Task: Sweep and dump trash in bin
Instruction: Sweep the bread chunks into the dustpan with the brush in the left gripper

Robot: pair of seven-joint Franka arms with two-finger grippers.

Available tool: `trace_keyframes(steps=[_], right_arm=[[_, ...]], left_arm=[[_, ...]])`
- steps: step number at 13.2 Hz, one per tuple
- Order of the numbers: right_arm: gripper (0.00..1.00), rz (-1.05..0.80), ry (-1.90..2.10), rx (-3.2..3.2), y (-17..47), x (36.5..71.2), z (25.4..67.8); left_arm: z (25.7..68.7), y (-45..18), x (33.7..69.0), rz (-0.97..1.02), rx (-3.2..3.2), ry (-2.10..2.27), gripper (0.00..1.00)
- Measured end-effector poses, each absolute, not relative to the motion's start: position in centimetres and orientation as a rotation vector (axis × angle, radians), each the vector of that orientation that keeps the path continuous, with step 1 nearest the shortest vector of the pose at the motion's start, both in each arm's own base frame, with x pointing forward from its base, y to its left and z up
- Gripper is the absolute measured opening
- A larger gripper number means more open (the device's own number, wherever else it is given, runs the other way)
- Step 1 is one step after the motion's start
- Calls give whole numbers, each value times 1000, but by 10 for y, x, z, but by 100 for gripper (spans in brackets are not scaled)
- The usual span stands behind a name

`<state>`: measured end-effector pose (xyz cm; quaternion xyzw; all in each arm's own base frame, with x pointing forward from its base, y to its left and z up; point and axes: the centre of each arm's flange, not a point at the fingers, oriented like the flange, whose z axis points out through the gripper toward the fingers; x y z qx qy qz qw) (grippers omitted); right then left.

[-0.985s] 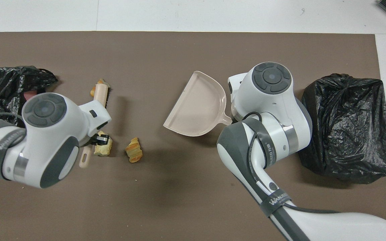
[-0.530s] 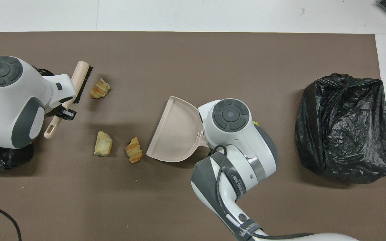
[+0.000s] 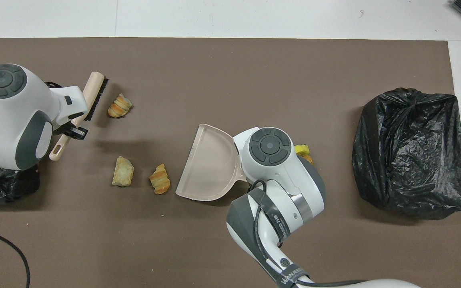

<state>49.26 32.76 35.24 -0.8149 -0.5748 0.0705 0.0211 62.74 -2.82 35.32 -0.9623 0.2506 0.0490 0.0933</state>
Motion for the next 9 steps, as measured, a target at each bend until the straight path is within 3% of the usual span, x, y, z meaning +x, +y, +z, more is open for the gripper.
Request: trace_keyframes(steps=[5, 9], right_arm=[[33, 212, -1782, -2528, 328, 493, 352], [33, 205, -1780, -2530, 328, 493, 352]], left_arm=[[342, -88, 601, 230, -2817, 903, 26], [339, -168, 557, 259, -2823, 1064, 26]])
